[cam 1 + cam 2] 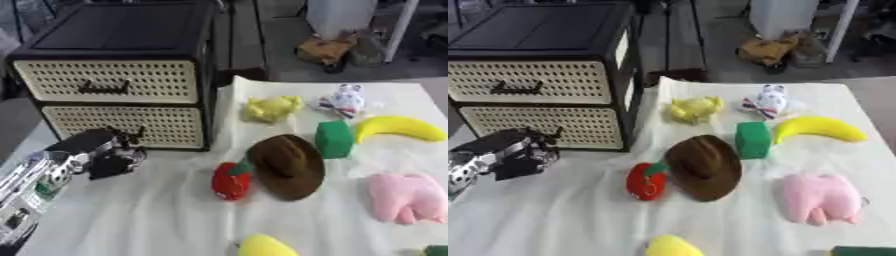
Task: Pick up objects from table and place into drawer.
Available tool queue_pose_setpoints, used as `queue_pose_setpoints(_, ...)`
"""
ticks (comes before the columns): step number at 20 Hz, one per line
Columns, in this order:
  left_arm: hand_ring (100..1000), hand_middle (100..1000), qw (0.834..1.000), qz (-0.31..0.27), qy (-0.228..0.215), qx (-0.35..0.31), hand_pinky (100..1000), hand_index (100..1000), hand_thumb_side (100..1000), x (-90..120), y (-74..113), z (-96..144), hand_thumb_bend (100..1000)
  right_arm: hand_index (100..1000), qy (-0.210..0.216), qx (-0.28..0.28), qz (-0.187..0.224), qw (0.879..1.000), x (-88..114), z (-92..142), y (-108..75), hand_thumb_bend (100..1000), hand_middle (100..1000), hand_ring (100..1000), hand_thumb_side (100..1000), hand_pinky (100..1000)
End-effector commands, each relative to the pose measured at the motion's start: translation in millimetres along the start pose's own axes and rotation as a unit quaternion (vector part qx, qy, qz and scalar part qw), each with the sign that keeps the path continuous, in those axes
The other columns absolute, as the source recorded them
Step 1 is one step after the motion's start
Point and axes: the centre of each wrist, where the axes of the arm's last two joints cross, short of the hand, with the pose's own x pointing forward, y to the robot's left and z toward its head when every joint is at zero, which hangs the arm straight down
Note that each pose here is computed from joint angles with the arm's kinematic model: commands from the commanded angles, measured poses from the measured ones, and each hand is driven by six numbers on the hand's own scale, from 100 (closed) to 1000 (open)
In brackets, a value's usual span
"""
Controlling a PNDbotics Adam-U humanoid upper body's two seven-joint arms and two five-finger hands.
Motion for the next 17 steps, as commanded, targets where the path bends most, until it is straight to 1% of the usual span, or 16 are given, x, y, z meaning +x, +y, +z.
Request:
queue_pose_setpoints(1,666,884,1.0,-0.001,0.003,0.022,448,1000,1000,-5,14.6,1,100,706,-0.016,-0.006,0.002,1.0,7,-4,-5.7,118,499,562,857,346)
queue_pose_setpoints(2,663,871,1.0,0.002,0.002,0.021,447,1000,1000,-5,14.3,2,100,706,-0.015,-0.007,0.002,1.0,7,-4,-5.7,118,499,562,857,346)
queue_pose_setpoints(3,644,811,1.0,0.005,0.001,0.018,438,994,1000,-5,13.8,2,100,707,-0.014,-0.007,0.002,1.0,7,-4,-5.7,119,499,562,857,347)
queue_pose_setpoints(4,630,783,1.0,0.011,-0.002,0.013,431,978,1000,-6,13.5,4,100,707,-0.014,-0.006,0.002,1.0,6,-4,-5.8,119,499,563,857,347)
queue_pose_setpoints(5,602,720,1.0,0.017,-0.006,0.007,414,947,1000,-5,14.2,6,100,707,-0.013,-0.007,0.003,1.0,6,-3,-6.1,119,500,563,856,348)
queue_pose_setpoints(6,600,711,1.0,0.022,-0.012,-0.001,412,944,1000,-4,16.0,10,100,707,-0.012,-0.008,0.004,1.0,6,-3,-6.4,119,500,563,856,348)
queue_pose_setpoints(7,587,675,0.999,0.026,-0.018,-0.012,400,908,1000,-2,18.1,15,100,707,-0.012,-0.008,0.004,1.0,5,-3,-6.6,119,501,564,856,348)
queue_pose_setpoints(8,582,666,0.999,0.029,-0.025,-0.023,395,896,1000,0,21.9,21,100,707,-0.011,-0.007,0.005,1.0,5,-3,-6.6,120,501,564,856,348)
queue_pose_setpoints(9,564,635,0.998,0.031,-0.033,-0.033,375,850,1000,3,26.5,28,100,707,-0.01,-0.007,0.006,1.0,5,-2,-6.7,120,501,564,856,349)
queue_pose_setpoints(10,556,625,0.998,0.034,-0.042,-0.043,366,837,1000,6,31.7,35,100,707,-0.009,-0.007,0.006,1.0,4,-2,-6.7,120,501,564,856,349)
queue_pose_setpoints(12,524,592,0.996,0.045,-0.058,-0.052,332,768,1000,10,43.3,52,100,707,-0.007,-0.006,0.007,1.0,3,-1,-6.7,120,501,565,855,349)
queue_pose_setpoints(13,502,557,0.995,0.051,-0.064,-0.051,308,731,1000,12,49.1,60,100,707,-0.006,-0.005,0.008,1.0,3,0,-6.8,119,501,565,856,350)
queue_pose_setpoints(15,477,522,0.994,0.061,-0.078,-0.036,273,694,1000,15,60.5,77,100,707,-0.004,-0.006,0.009,1.0,2,0,-7.1,119,502,565,854,350)
queue_pose_setpoints(17,459,499,0.993,0.073,-0.093,-0.001,242,658,1000,19,71.8,94,100,707,-0.003,-0.007,0.009,1.0,1,1,-7.7,118,503,566,853,351)
